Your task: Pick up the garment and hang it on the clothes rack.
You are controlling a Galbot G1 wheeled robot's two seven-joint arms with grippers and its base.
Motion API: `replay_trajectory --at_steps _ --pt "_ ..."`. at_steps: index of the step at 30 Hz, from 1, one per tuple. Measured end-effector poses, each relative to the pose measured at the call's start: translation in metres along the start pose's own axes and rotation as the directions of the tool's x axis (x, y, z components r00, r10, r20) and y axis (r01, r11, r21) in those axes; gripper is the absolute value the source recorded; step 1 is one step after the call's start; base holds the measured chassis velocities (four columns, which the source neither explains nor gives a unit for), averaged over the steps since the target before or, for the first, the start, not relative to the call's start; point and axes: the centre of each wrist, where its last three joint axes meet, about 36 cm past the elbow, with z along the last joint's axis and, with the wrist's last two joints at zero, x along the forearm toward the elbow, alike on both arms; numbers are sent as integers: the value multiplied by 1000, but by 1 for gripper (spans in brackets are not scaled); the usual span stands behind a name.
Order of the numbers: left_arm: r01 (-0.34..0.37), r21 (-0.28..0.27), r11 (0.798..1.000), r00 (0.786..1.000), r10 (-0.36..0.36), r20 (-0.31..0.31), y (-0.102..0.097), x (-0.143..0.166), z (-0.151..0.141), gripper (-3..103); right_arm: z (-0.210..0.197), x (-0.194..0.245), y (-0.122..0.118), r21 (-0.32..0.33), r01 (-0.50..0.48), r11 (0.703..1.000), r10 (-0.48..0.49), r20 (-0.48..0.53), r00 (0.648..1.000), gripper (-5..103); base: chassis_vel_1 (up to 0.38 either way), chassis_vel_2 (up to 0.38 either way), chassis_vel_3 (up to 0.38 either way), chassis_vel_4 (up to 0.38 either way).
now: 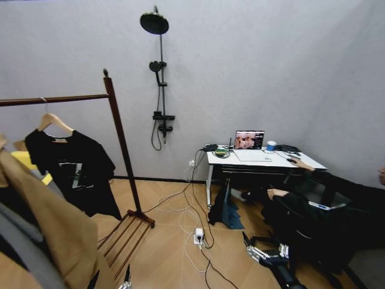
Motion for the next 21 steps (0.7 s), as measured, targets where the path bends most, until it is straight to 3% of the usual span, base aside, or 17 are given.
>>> replay_trajectory --at_steps 12,21 --pt "0 0 1000 1000 0 0 0 0 0 100 0 0 0 0 0 1000 0 0 1000 100 -108 -112 -103 -107" --pt "0 0 1000 1000 0 0 0 0 0 100 0 0 0 0 0 1000 0 0 1000 100 33 -48 -58 41"
